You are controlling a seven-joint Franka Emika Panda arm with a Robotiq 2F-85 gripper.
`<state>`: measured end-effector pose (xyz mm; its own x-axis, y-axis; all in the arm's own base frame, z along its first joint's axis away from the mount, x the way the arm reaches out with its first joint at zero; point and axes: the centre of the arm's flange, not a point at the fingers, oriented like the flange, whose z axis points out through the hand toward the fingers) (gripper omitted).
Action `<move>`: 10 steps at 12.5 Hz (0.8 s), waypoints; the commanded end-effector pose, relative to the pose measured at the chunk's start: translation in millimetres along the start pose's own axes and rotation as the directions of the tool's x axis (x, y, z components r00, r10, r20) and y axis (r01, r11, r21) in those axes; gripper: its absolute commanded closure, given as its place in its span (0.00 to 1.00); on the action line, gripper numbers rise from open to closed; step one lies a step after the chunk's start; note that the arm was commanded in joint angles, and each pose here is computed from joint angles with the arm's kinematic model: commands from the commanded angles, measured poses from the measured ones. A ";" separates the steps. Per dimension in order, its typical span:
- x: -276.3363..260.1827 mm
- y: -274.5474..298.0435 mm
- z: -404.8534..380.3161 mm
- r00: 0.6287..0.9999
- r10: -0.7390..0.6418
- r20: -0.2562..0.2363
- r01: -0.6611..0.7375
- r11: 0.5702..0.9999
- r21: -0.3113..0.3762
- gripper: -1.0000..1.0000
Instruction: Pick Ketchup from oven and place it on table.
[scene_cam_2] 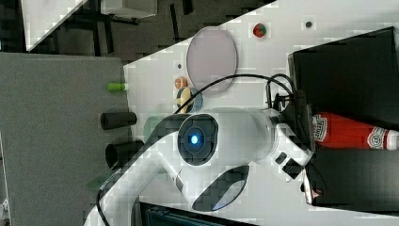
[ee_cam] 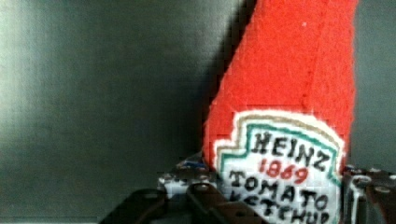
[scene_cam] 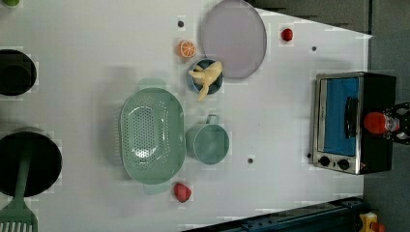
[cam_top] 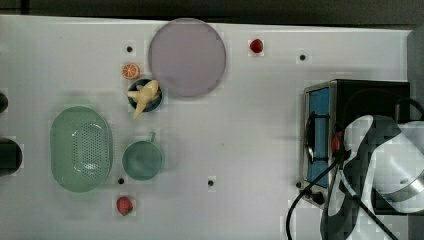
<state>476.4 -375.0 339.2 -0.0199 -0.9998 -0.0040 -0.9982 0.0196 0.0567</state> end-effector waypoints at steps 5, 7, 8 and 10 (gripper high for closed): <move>-57.3 -37.5 -170.5 0.986 -0.156 -0.063 0.160 0.985 0.060 0.36; -106.3 -48.4 -200.3 0.950 -0.312 -0.033 0.313 0.948 0.058 0.36; -131.3 -54.4 -209.4 0.923 -0.383 -0.031 0.384 0.921 0.068 0.36; -179.7 -67.5 -219.3 0.872 -0.488 -0.037 0.490 0.868 0.087 0.36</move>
<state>532.1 -253.2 553.0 0.3229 -0.9464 0.0088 -0.9457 -0.3230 -0.0349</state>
